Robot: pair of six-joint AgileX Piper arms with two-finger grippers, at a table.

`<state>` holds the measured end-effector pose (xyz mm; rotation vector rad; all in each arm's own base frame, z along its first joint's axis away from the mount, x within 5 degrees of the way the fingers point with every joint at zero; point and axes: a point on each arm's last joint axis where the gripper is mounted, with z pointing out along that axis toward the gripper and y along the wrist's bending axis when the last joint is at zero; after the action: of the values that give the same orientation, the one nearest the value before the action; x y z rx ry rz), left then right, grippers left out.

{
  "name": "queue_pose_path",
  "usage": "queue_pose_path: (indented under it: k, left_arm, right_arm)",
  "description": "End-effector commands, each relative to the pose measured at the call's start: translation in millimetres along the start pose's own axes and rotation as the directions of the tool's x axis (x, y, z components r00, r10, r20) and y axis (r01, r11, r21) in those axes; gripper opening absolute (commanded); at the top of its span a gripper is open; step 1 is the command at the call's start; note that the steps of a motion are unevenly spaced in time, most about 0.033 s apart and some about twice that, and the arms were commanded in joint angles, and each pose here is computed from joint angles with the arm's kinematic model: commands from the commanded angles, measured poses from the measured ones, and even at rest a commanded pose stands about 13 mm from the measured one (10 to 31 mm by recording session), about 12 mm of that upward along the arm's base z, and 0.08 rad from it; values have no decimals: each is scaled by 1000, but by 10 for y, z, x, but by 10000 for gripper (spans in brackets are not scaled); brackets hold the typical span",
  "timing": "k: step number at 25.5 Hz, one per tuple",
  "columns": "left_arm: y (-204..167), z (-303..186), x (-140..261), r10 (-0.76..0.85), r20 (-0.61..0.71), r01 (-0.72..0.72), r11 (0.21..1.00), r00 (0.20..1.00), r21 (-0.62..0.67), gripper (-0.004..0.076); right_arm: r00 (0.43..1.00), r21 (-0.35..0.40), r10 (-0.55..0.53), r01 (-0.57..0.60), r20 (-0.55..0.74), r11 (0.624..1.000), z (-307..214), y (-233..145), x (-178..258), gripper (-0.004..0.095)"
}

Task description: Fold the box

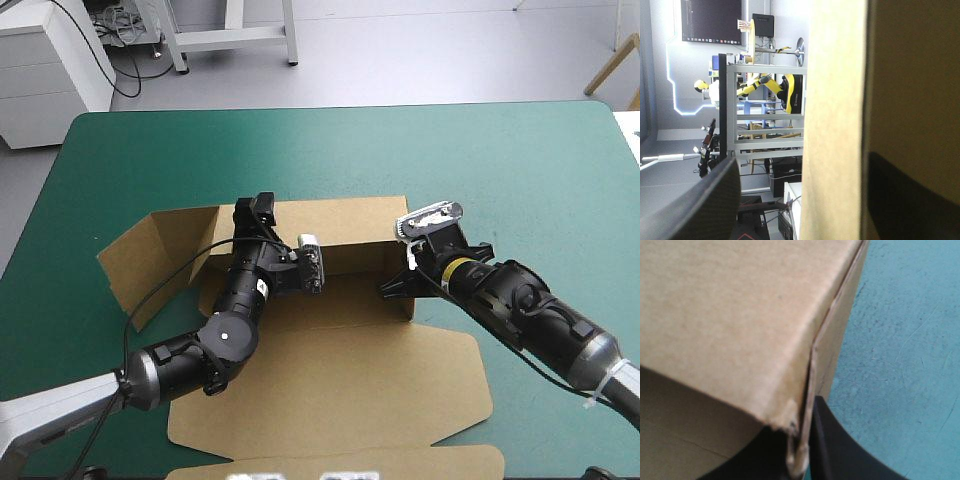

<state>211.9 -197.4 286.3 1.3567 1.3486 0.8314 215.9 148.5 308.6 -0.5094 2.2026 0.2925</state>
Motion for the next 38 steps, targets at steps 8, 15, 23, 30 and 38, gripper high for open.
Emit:
queue_pose_path:
  k: [8, 15, 23, 30, 38]
  left_arm:
    - [180, -262, -218, 84, 46, -76, 983, 995, -165, 519]
    - [179, -261, -220, 88, 47, -80, 983, 995, -164, 517]
    - [188, -262, -206, 87, 32, -80, 982, 996, -173, 181]
    - [262, -250, -197, 60, -30, -62, 994, 998, -94, 7]
    - [1058, -123, -9, -251, -184, 256, 967, 950, 7, 7]
  right_arm:
    - [972, 105, 65, -90, 225, 990, 60, -417, -450, -19]
    - [969, 212, 35, -89, 244, 973, 200, -789, -719, -19]
    - [977, 228, 24, -73, 214, 971, 324, -831, -753, -19]
    - [978, 231, 23, -72, 206, 970, 324, -833, -746, -19]
    - [981, 238, 29, -74, 190, 968, 326, -839, -730, -20]
